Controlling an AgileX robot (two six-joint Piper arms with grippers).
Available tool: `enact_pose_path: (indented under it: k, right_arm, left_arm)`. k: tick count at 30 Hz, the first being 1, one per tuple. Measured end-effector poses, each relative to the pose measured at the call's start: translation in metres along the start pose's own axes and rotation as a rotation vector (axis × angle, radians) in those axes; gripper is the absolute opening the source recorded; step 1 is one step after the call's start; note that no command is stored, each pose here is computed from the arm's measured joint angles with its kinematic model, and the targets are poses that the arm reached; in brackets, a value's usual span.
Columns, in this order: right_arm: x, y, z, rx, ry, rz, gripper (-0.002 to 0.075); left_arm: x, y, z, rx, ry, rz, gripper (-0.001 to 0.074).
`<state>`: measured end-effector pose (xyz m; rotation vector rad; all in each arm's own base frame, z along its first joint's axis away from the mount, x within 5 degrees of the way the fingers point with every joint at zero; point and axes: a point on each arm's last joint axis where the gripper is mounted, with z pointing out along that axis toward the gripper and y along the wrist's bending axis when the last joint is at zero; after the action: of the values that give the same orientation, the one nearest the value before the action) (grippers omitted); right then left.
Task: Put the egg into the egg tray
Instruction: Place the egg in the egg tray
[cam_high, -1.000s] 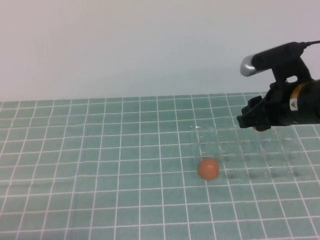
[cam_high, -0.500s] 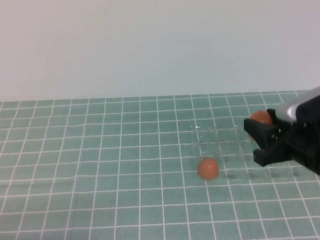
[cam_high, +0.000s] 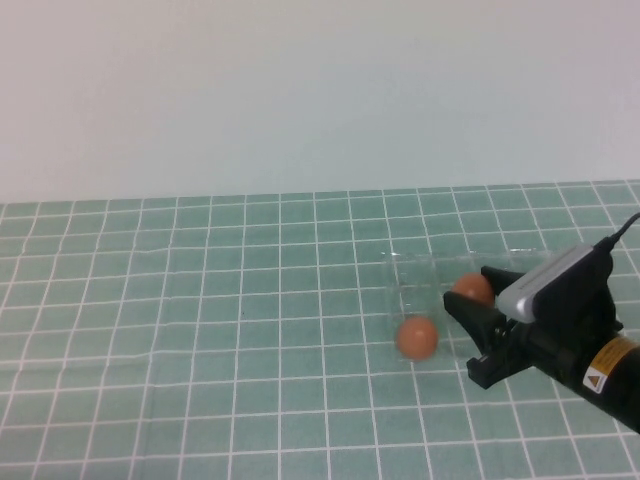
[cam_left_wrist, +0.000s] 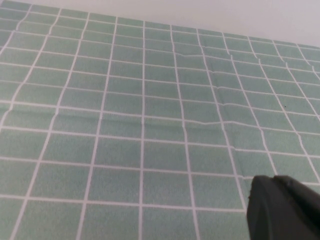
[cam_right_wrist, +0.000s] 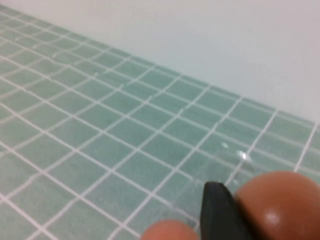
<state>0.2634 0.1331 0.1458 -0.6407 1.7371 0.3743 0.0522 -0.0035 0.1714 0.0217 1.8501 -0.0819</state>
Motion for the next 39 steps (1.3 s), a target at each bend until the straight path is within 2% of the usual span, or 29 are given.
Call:
enact_pose_path:
  k: [17,28,39]
  right_arm:
    - [0.046,0.002,0.016,0.010,0.067,0.060,0.0347]
    - [0.050,0.002,0.017,0.010,0.066,0.069,0.0352]
    - [0.050,0.002,0.017,0.010,0.066,0.075,0.0441]
  left_arm:
    - [0.000,0.000,0.000,0.000,0.000,0.000,0.0000]
    - [0.000,0.000,0.000,0.000,0.000,0.000,-0.0001]
    - [0.000,0.000,0.000,0.000,0.000,0.000,-0.0001]
